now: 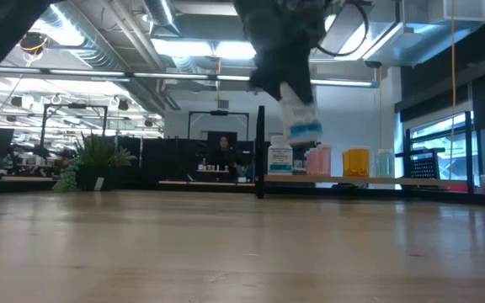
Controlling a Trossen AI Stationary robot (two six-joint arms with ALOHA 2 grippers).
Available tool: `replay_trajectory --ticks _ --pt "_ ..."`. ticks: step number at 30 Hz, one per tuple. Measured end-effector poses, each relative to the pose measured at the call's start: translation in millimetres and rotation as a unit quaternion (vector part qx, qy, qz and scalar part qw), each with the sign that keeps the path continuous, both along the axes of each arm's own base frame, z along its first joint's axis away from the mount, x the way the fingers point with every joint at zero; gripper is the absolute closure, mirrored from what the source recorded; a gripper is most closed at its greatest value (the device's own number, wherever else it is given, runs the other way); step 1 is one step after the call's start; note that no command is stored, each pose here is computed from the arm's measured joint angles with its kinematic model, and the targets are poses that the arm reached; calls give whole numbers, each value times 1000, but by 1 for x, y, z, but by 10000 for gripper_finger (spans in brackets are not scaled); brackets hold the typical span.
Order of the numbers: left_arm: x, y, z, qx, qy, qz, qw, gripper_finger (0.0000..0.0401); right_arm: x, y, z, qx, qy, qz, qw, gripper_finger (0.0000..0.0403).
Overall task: Pick and place medicine bottles onto shelf by color
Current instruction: Put the white pill bottle on the shelf aligned with the other white pill bottles
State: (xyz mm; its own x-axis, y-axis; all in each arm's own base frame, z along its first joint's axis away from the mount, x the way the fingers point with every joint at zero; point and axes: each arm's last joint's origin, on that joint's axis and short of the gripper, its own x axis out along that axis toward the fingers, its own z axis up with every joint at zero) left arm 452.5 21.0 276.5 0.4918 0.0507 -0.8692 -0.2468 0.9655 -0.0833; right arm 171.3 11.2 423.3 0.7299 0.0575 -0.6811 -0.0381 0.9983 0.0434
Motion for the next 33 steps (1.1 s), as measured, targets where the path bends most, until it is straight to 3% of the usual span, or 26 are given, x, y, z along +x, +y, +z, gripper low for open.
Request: replay_trajectory --ticks 10,17,33 --pt "21 1 -41 5 17 -8 1000 213 -1 1 -1 11 6 12 1000 198" --pt "22 1 -60 1 55 -10 998 213 -2 1 -2 11 12 13 1000 198" --pt "27 0 -72 -4 60 -13 998 213 -1 1 -1 11 11 14 1000 198"
